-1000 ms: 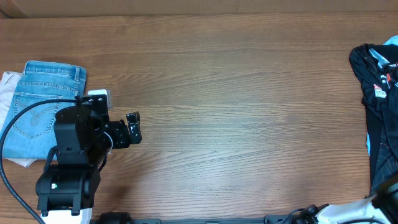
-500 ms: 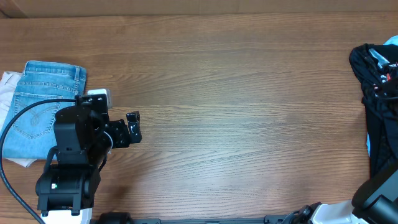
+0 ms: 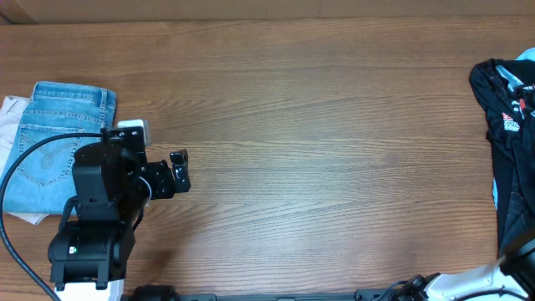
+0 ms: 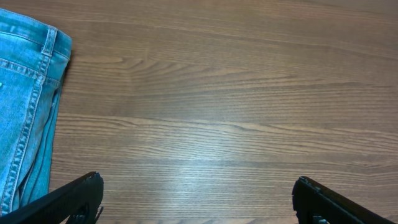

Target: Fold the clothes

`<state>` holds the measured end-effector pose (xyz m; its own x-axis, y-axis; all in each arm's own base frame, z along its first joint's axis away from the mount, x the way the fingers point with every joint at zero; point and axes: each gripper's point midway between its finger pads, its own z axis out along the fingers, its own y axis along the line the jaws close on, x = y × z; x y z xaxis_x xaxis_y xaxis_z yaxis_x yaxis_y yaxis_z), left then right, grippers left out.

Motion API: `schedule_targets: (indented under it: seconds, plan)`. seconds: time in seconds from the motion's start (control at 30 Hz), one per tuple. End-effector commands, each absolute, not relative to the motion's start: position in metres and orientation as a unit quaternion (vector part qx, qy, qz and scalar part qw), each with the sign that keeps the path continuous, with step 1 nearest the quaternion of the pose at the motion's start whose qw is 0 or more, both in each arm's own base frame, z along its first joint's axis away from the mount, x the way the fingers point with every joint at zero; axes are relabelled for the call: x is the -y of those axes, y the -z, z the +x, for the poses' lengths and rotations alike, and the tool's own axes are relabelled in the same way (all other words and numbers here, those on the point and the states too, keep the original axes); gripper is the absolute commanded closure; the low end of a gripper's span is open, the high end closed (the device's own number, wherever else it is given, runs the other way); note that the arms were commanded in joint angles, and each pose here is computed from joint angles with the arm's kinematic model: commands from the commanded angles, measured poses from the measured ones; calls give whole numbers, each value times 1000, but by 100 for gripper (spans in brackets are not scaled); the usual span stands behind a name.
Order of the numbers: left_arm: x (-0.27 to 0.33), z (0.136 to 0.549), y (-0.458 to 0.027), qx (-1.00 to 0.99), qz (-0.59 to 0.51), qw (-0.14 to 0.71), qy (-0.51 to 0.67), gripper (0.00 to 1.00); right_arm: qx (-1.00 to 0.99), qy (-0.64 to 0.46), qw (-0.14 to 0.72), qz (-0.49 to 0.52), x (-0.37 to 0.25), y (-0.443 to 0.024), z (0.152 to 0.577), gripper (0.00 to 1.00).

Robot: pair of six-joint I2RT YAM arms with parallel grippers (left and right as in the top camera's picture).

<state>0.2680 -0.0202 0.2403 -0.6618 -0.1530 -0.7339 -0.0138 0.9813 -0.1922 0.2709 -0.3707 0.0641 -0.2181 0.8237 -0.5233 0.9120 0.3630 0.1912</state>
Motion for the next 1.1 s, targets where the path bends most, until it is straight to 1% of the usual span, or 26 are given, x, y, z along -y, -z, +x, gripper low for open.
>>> schedule_targets:
  seconds: [0.0,0.27,0.47,0.53,0.6,0.63,0.7,0.73,0.77,0.87,1.07]
  plan:
    - [23,269,-251,-903,-42,418,91,0,-761,90,286,575,387,-62,260,21]
    - [23,269,-251,-903,-42,418,91,0,-739,102,288,601,411,-52,235,21]
    - [23,269,-251,-903,-42,418,90,0,-744,93,265,607,409,-28,232,21]
    - [23,269,-251,-903,-42,418,91,0,-745,91,267,605,408,-27,235,23]
    - [23,269,-251,-903,-42,418,91,0,-744,86,276,602,410,-29,238,30]
    - [23,269,-251,-903,-42,418,91,0,-745,85,279,601,410,-30,240,41]
    - [23,269,-251,-903,-42,418,91,0,-744,85,279,601,410,-30,240,76]
    - [23,269,-251,-903,-42,418,90,0,-744,84,279,601,410,-31,240,90]
    - [23,269,-251,-903,-42,419,90,0,-744,84,279,601,410,-32,240,96]
    - [23,269,-251,-903,-42,418,90,0,-734,72,296,607,409,-46,247,96]
    - [23,269,-251,-903,-42,418,90,0,-737,67,357,570,403,-99,278,93]
